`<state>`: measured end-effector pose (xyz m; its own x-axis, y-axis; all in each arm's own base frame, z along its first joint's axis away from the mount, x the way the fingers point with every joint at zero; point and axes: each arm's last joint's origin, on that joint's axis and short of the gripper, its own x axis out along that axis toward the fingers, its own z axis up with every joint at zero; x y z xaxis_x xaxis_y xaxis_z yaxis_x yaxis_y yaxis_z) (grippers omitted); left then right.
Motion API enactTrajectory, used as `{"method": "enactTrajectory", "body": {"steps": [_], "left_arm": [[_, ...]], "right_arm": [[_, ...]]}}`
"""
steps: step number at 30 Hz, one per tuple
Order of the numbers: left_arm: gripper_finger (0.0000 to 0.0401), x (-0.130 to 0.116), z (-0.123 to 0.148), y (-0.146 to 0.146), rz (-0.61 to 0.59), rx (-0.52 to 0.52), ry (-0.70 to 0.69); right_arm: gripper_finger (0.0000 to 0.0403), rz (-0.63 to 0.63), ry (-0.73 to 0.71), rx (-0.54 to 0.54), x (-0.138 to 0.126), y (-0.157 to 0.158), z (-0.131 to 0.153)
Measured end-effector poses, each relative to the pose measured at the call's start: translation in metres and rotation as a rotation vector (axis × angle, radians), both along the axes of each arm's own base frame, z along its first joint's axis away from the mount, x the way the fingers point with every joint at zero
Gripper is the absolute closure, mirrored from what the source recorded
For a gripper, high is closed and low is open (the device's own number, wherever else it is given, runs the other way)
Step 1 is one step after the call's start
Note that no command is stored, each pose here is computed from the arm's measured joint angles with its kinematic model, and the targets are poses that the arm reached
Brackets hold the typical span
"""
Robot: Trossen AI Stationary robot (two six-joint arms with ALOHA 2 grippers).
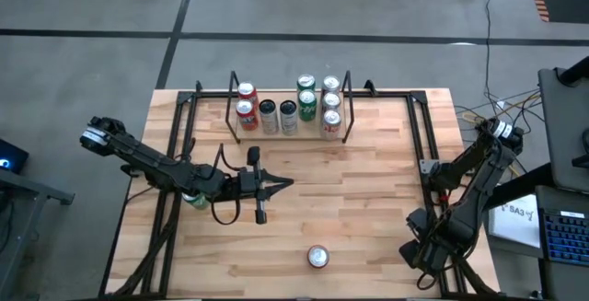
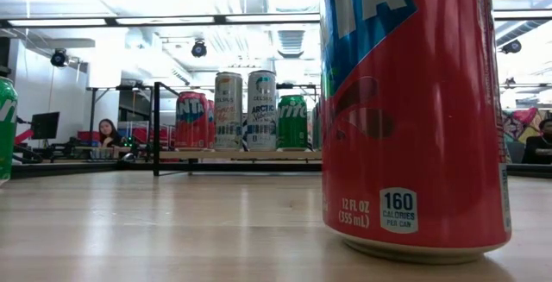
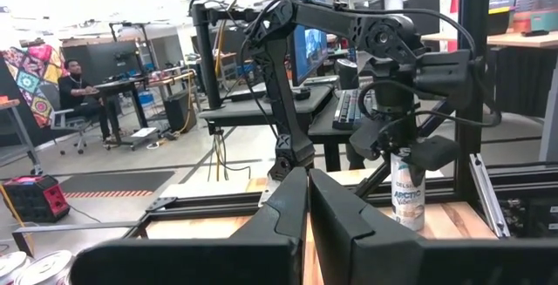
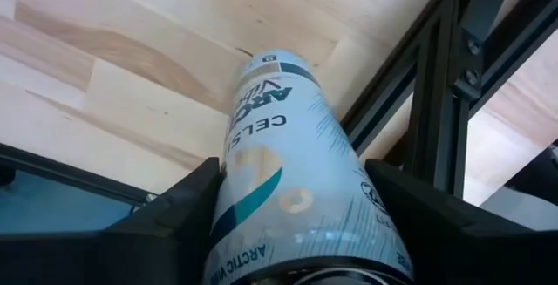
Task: Sort soda cans
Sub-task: Put the white blue soda can on the shelf and align it with the other white blue soda can
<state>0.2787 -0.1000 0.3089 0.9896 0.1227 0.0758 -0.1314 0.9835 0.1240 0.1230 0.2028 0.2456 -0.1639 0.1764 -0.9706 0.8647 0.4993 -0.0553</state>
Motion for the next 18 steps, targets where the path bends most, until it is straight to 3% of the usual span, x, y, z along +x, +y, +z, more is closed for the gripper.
{"method": "enactTrajectory", "body": {"steps": [7, 18], "left_arm": [[0.0401, 0.000, 0.000, 0.000, 0.000, 0.002, 0.004], [0.0401, 0.000, 0.000, 0.000, 0.001, 0.013, 0.006]], "right_arm": [[0.0166, -0.004, -0.058, -0.018, 0.003, 0.001, 0.008], [0.0166, 0.064, -0.375, -0.248, 0.030, -0.022, 0.059]]}}
